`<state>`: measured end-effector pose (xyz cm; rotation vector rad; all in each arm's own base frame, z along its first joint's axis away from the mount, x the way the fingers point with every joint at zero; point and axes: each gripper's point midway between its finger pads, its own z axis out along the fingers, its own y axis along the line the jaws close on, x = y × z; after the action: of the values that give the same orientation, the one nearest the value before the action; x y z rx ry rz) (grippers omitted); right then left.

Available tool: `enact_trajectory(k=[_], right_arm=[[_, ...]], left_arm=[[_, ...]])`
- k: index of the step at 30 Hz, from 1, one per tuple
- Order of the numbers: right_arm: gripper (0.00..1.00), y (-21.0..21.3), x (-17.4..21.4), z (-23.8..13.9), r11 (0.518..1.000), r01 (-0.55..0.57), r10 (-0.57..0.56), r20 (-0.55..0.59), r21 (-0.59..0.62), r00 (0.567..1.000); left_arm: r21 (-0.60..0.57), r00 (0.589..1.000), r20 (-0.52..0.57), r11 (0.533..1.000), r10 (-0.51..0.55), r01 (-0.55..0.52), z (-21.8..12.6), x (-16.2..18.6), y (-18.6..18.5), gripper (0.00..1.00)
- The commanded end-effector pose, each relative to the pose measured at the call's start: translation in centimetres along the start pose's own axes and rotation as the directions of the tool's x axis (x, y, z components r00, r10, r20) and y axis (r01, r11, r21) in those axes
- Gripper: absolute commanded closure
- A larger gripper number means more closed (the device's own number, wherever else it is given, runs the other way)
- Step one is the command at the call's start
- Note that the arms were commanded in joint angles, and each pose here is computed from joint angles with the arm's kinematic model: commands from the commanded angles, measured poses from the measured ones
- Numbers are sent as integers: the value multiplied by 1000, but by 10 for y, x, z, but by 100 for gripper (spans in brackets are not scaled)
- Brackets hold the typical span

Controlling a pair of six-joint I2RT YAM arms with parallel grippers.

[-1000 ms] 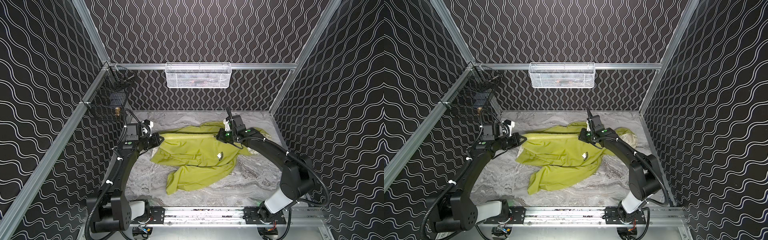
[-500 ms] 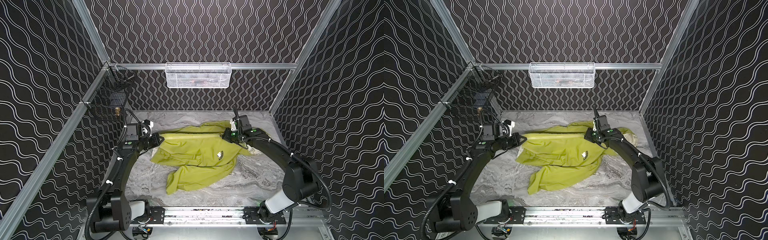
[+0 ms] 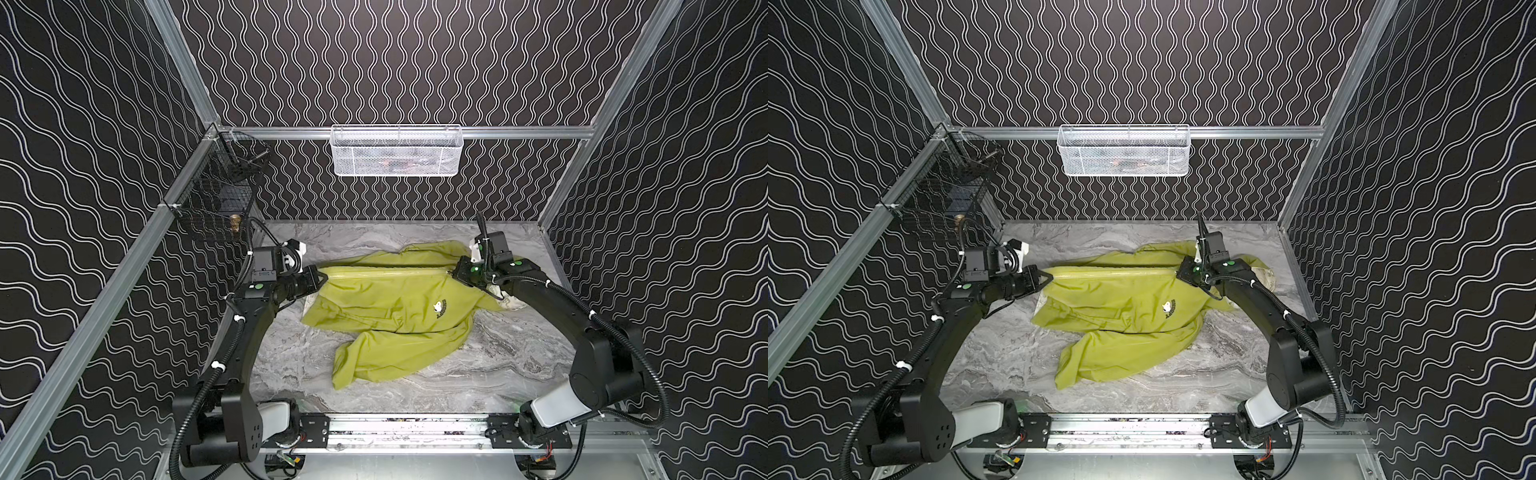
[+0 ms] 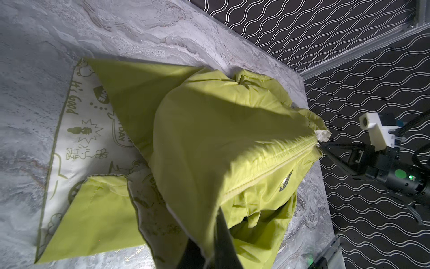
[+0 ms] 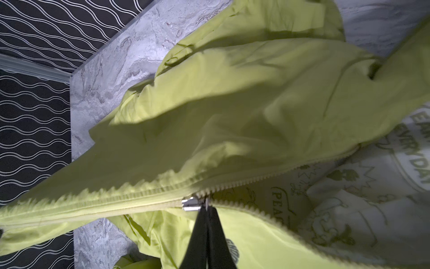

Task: Zip up the jacket
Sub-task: 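Continue sliding the zipper pull farther from the left gripper with the right gripper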

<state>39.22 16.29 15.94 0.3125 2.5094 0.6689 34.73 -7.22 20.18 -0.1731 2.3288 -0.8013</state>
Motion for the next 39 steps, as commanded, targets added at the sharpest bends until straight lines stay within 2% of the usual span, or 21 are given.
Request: enact_trajectory(k=[1, 39], right_arm=[[100, -12, -4, -4, 999, -6, 4, 27, 48, 1000], [100, -71, -25, -33, 987, -86, 74, 93, 136, 993]], left_arm=[[-21, 1000, 22, 1000, 20, -20, -2, -5, 3, 100], [-25, 1000, 24, 999, 20, -20, -2, -4, 4, 100]])
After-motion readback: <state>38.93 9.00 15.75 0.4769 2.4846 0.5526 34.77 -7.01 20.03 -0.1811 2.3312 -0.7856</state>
